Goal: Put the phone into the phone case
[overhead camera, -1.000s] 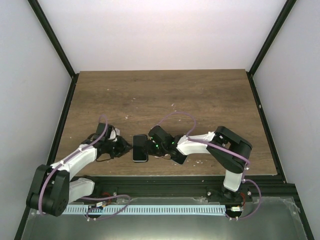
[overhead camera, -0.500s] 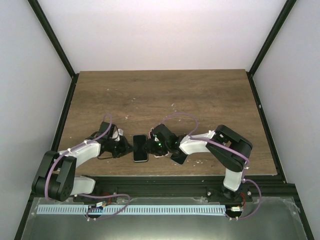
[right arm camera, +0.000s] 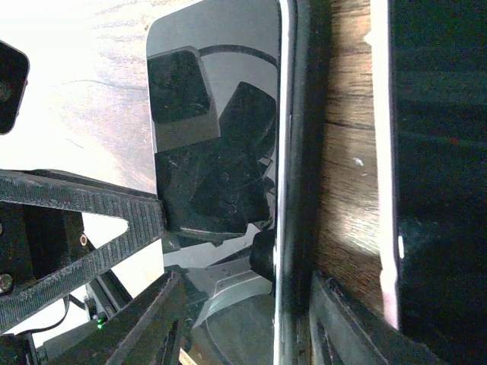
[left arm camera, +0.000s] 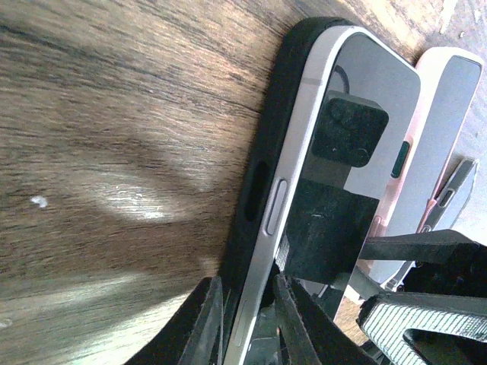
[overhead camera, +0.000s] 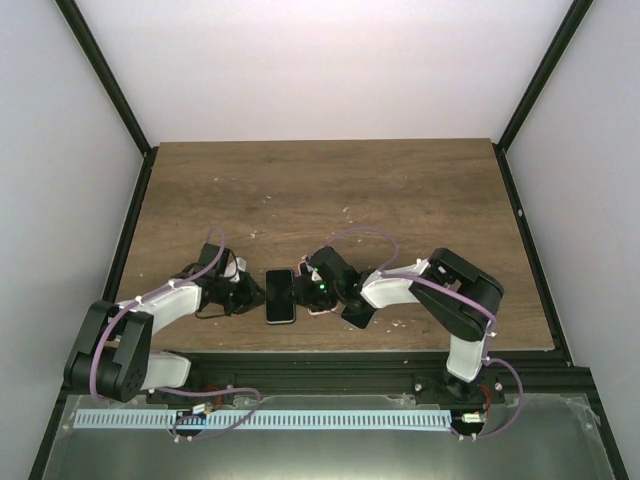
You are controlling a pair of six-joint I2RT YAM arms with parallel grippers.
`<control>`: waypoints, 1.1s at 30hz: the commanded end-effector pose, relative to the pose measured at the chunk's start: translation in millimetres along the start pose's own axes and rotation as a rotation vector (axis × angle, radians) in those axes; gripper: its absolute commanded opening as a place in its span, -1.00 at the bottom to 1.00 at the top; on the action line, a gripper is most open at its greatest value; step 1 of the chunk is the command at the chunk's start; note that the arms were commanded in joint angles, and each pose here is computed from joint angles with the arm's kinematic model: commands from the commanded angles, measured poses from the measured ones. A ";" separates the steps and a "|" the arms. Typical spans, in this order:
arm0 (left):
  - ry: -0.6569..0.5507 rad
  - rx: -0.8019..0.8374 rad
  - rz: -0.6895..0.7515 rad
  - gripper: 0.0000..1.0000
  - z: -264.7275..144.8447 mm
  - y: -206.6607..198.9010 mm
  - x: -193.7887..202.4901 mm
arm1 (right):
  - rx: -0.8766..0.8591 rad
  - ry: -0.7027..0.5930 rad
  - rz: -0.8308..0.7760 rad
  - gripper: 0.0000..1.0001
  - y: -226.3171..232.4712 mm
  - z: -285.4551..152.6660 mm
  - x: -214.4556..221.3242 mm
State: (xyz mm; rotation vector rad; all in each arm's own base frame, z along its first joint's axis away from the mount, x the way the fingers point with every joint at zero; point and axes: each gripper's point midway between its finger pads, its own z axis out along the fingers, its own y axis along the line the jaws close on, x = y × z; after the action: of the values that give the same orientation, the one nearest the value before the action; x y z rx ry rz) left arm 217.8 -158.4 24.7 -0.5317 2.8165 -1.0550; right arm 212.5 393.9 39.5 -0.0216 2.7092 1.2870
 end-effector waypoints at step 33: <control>0.071 0.216 -0.065 -0.69 -1.8 -1.8 26.6 | -0.360 0.032 -0.097 -0.22 75.7 -10.3 5.2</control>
State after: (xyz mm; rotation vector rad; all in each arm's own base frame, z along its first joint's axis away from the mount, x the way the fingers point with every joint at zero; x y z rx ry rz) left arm 210.5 -154.6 26.1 -0.5920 2.6682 -1.2715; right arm 215.5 406.0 55.8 -0.0194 2.6044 1.4750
